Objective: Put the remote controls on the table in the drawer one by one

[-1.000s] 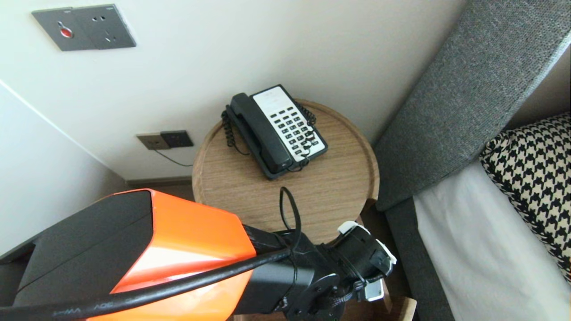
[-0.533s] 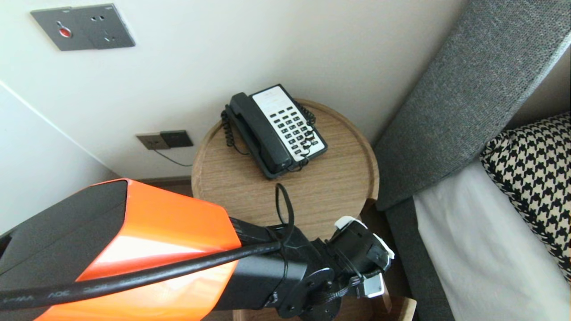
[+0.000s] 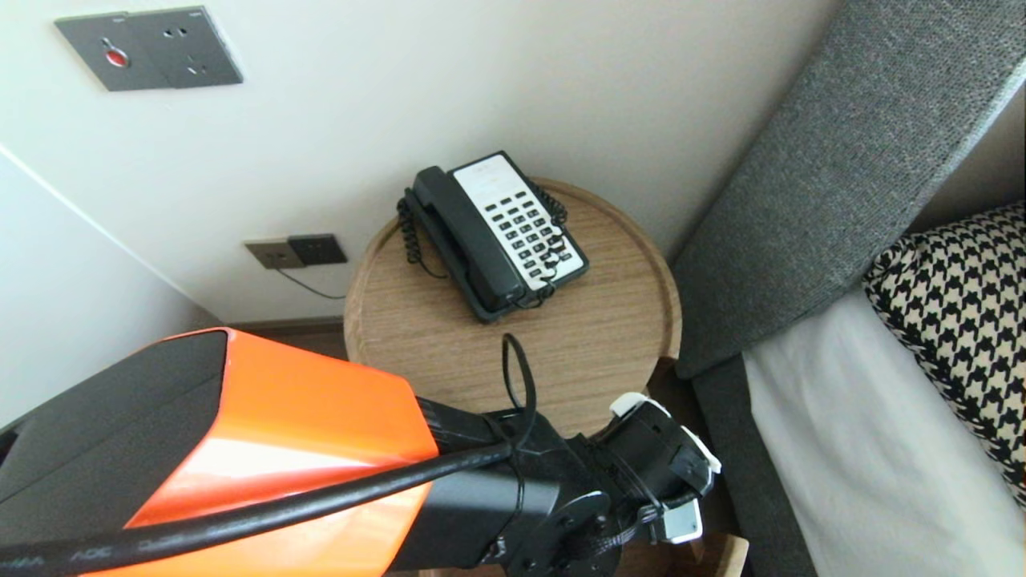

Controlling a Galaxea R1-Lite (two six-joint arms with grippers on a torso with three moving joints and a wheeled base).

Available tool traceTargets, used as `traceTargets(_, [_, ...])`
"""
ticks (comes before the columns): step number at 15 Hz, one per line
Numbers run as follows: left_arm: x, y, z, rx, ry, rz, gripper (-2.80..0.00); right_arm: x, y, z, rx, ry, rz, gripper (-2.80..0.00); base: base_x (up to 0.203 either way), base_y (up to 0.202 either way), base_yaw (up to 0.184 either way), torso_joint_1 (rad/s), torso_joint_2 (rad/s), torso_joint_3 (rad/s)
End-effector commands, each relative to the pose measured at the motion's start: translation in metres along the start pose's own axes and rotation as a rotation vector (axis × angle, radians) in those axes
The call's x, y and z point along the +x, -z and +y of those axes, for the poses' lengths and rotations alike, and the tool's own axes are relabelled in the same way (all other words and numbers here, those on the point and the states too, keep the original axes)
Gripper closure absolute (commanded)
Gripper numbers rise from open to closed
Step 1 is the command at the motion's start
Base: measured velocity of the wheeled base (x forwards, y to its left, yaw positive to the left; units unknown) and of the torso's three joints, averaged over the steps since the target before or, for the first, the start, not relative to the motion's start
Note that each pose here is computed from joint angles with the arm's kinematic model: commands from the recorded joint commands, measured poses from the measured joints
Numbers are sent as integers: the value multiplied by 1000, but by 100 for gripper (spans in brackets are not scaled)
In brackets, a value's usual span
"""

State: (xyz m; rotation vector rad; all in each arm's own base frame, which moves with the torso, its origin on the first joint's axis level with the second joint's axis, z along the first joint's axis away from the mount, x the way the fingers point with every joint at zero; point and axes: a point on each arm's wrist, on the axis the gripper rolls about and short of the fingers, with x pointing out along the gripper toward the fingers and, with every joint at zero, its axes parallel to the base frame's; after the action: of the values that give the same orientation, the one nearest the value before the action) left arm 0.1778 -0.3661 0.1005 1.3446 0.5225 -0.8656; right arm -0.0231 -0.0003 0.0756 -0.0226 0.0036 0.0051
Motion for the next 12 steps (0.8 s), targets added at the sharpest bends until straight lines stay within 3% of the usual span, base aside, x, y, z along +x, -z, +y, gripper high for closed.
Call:
traceTargets(1, [1,-1,-1,0,1,5,0,-1,0,0,0,1,-7,0,0,0,0,0,0,0])
traceTargets(12, [3,0,-4,5,60,21,0,-1,0,0,0,1,-7,0,0,0,0,0,0,0])
